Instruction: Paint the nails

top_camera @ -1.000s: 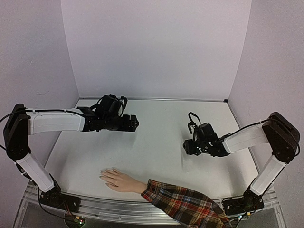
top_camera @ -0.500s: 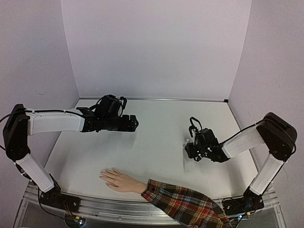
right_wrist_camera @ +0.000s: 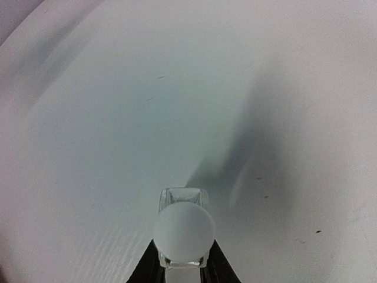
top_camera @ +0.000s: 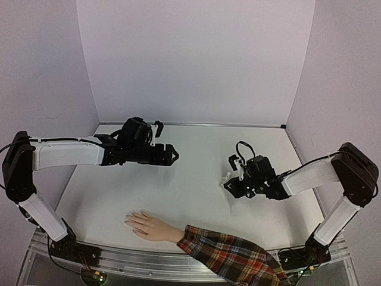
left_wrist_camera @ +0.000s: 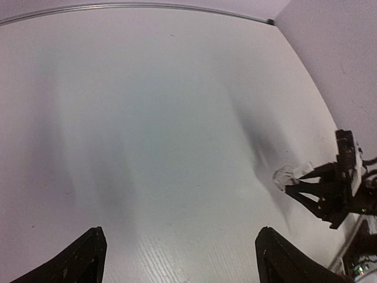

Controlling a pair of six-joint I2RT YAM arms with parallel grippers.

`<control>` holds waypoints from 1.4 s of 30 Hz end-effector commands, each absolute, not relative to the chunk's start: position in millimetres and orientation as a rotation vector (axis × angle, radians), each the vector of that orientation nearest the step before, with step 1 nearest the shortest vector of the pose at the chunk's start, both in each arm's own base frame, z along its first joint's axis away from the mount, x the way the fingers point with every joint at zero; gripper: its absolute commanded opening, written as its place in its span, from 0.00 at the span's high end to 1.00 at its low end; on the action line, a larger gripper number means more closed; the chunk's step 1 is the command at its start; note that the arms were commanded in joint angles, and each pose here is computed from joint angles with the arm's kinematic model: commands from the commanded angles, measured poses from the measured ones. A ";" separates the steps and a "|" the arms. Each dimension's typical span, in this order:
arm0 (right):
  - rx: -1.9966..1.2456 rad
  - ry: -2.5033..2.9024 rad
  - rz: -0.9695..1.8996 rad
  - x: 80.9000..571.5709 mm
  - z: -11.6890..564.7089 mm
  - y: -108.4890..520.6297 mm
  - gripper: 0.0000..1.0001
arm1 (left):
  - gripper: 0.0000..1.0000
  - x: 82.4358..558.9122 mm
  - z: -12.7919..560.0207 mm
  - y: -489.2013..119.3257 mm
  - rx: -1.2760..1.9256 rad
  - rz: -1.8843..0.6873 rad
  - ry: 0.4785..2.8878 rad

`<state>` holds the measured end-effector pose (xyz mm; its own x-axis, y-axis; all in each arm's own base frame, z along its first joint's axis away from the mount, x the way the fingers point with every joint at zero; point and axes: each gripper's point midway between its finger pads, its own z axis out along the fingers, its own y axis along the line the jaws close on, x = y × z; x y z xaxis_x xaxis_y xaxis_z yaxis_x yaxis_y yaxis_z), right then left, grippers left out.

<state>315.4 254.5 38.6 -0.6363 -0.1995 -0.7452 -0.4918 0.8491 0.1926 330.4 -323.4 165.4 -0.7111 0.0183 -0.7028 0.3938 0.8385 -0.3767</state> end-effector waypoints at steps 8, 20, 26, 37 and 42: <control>-1.123 2.114 1.103 243.2 128.9 339.8 1.00 | 0.32 256.9 243.1 -401.8 0.840 -1.362 2.034; -1.203 2.047 1.106 246.1 161.6 377.5 1.00 | 0.47 252.3 235.1 -428.6 0.907 -1.428 2.044; -1.202 2.039 1.079 248.5 163.2 382.8 1.00 | 0.53 242.5 230.2 -439.8 0.925 -1.461 2.042; -1.177 2.046 1.039 251.6 159.7 382.4 1.00 | 0.62 235.2 220.0 -449.1 0.949 -1.439 2.067; -1.153 2.025 1.044 251.4 165.9 382.6 1.00 | 0.71 237.6 215.3 -446.8 0.941 -1.395 2.094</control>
